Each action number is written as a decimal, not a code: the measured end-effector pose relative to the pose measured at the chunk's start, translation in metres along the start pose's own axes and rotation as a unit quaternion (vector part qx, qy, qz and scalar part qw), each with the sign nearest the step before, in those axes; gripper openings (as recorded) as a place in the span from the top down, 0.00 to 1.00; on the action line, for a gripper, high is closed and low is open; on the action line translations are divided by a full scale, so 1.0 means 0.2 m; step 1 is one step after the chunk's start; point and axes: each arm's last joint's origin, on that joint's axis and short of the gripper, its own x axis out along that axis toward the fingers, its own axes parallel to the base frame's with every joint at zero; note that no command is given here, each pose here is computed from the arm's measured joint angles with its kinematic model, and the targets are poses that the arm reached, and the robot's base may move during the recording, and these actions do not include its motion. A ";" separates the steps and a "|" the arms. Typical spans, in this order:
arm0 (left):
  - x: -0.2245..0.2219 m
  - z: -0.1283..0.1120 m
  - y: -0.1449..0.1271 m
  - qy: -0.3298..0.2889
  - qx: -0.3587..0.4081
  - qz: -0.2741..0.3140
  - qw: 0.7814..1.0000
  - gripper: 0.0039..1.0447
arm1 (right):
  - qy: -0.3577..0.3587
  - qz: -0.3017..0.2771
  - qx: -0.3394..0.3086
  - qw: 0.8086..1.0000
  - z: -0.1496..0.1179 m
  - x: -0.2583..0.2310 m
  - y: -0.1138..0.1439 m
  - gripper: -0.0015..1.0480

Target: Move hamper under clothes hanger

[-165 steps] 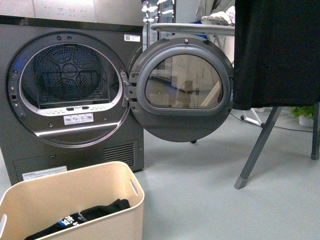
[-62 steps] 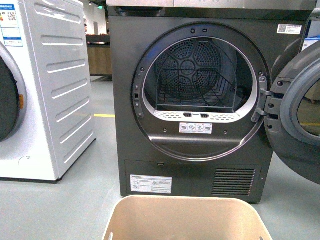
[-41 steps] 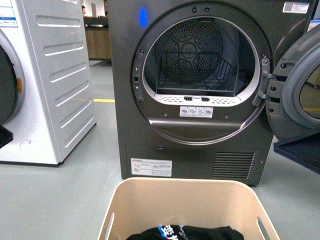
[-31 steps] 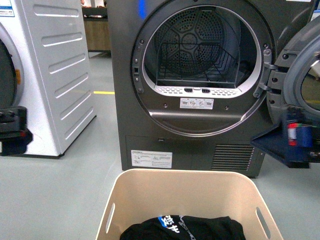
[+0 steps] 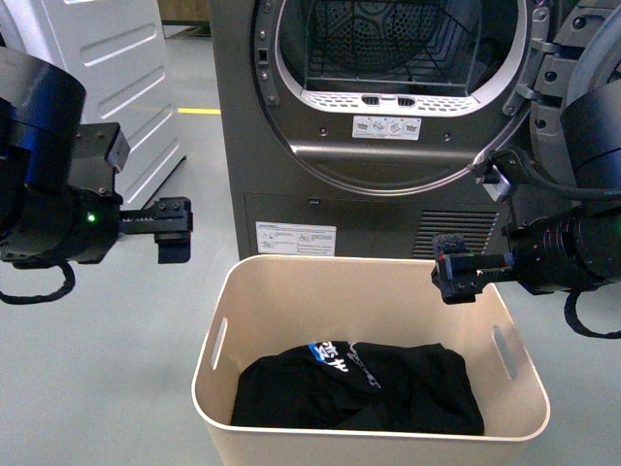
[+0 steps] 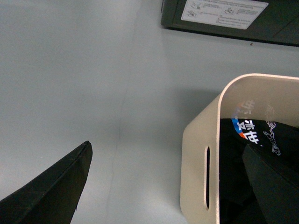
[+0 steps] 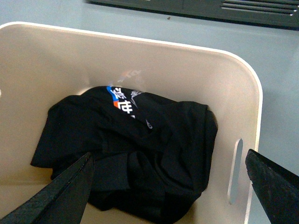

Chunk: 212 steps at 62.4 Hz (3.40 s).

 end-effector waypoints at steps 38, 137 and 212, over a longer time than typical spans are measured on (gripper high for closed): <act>0.18 -0.20 -0.20 0.092 0.024 -0.044 0.995 0.06 | 0.052 -0.041 0.013 0.998 -0.15 0.23 -0.29 0.08; 0.33 -0.31 -0.23 0.132 0.019 -0.051 0.990 0.96 | 0.103 -0.066 0.008 0.992 -0.26 0.40 -0.33 0.98; 0.18 -0.07 -0.18 0.071 0.017 -0.020 0.997 0.96 | 0.056 -0.038 -0.002 0.998 -0.09 0.20 -0.26 0.98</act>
